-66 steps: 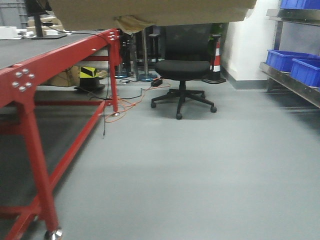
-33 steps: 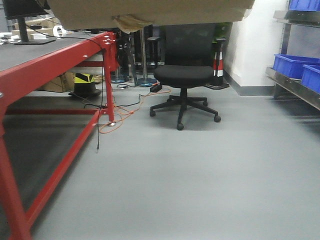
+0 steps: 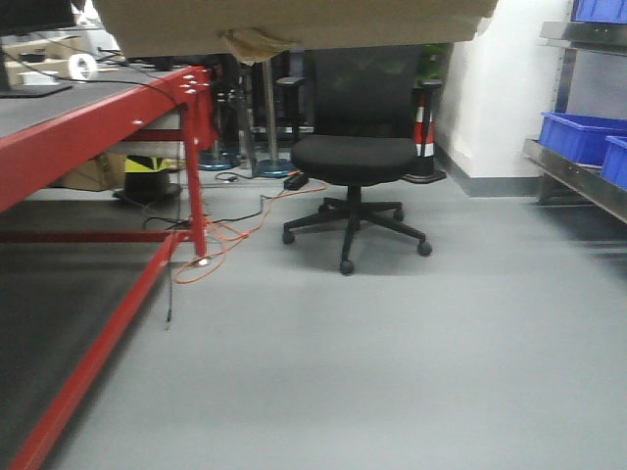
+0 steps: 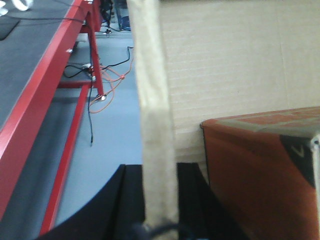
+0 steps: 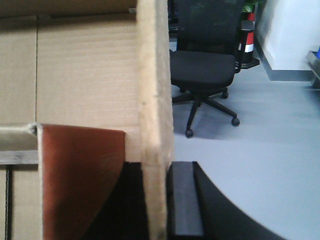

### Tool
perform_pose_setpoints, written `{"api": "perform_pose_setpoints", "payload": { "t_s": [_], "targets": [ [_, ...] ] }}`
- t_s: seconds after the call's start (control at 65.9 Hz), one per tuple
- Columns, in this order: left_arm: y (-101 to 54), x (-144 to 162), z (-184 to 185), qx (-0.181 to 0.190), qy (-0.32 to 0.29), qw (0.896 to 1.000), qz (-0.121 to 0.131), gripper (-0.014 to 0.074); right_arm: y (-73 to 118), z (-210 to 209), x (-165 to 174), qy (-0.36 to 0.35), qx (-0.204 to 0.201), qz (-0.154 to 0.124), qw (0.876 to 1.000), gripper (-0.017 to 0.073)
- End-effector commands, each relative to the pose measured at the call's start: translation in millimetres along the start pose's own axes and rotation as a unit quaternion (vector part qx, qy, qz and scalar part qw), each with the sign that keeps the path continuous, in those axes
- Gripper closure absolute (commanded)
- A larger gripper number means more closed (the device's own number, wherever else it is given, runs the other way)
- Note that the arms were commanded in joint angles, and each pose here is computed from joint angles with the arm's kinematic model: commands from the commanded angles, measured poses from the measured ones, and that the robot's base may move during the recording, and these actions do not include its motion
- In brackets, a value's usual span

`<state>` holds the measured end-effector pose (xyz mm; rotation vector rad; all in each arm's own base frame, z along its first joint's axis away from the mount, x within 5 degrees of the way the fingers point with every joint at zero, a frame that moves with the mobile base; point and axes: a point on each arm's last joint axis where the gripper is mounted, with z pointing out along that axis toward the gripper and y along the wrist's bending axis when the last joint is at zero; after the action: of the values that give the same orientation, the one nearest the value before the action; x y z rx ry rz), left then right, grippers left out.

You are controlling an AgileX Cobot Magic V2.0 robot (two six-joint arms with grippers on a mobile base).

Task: Stack two boxes on right shelf middle
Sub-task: 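Drive the base to the steel shelf while holding the box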

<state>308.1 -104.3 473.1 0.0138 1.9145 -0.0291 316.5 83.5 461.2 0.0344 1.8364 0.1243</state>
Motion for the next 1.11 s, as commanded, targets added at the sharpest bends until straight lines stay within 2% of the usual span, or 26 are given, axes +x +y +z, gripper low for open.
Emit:
{"api": "perform_pose_setpoints", "payload": {
  "t_s": [0.0, 1.092],
  "targets": [
    [-2.0, -10.0, -8.4, 0.017, -0.034, 0.999, 0.004, 0.0705, -0.1, -8.5, -13.8, -0.045, -0.013, -0.004, 0.999, 0.0721],
    [-1.9, -10.1, -8.4, 0.016, -0.035, 0.999, 0.004, 0.0705, -0.1, -8.5, -13.8, -0.045, -0.013, -0.004, 0.999, 0.0721]
  ]
}}
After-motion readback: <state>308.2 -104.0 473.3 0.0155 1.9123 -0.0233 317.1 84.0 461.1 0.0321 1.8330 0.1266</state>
